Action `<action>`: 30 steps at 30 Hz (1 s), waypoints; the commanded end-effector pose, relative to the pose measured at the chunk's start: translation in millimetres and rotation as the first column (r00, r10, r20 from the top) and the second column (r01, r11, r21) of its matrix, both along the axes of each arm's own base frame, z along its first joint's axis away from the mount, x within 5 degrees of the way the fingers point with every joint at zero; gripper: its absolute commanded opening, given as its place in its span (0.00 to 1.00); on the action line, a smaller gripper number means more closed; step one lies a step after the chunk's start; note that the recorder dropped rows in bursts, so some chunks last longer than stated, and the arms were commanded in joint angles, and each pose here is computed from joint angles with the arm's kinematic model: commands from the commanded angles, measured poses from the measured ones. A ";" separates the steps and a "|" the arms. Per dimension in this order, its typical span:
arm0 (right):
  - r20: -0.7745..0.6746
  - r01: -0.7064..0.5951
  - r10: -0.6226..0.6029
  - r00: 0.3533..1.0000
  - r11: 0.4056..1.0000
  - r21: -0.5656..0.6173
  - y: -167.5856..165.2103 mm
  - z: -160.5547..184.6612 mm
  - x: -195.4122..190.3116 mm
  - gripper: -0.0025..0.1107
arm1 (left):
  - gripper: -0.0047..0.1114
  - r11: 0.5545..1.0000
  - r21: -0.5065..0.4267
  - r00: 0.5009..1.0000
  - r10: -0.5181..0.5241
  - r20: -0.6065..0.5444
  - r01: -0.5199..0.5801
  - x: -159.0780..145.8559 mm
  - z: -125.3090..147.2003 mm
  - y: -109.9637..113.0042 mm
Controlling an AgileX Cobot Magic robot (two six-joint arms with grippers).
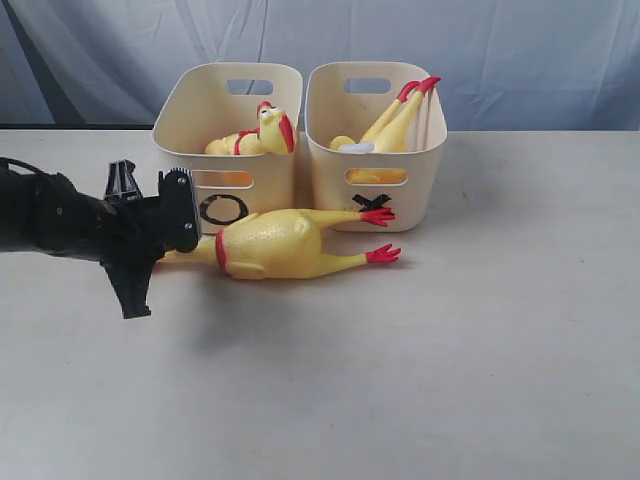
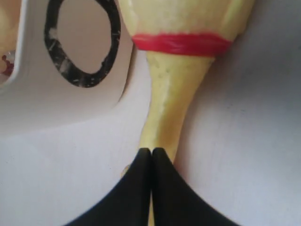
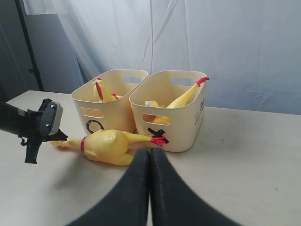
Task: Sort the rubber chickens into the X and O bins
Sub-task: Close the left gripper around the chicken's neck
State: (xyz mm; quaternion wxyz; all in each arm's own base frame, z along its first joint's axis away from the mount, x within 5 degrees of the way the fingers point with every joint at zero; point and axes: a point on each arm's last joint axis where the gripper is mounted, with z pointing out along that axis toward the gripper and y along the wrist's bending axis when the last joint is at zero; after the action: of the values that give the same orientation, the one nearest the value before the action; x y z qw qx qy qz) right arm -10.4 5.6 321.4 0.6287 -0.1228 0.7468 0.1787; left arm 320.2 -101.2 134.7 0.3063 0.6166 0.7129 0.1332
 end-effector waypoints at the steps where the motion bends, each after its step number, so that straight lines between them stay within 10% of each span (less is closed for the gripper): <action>1: 0.010 0.003 -0.003 1.000 1.000 -0.004 -0.2 -0.8 -0.6 0.01 | 0.04 1.000 0.019 0.997 -0.012 0.070 0.011 -5.9 -3.0 2.4; 7: 0.010 0.003 -0.003 1.000 1.000 -0.004 -0.2 -0.8 -0.6 0.01 | 0.06 1.000 0.021 0.998 -0.014 0.058 0.013 -7.1 -4.1 2.6; 17: 0.010 0.003 -0.003 1.000 1.000 -0.004 -0.2 -0.8 -0.6 0.01 | 0.50 1.000 0.011 0.998 0.000 0.065 -0.001 -6.5 -3.6 2.7; 30: 0.017 0.003 -0.003 1.000 1.000 -0.001 -0.3 -0.2 -0.5 0.01 | 0.53 0.998 0.051 0.996 -0.036 0.078 0.032 -1.9 -21.4 2.1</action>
State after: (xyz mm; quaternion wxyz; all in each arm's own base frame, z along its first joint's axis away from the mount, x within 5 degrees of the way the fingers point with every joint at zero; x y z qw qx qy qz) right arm -10.4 5.6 321.4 0.6287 -0.1228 0.7468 0.1787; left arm 318.3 -97.5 116.8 0.3164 0.6257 0.6938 0.1643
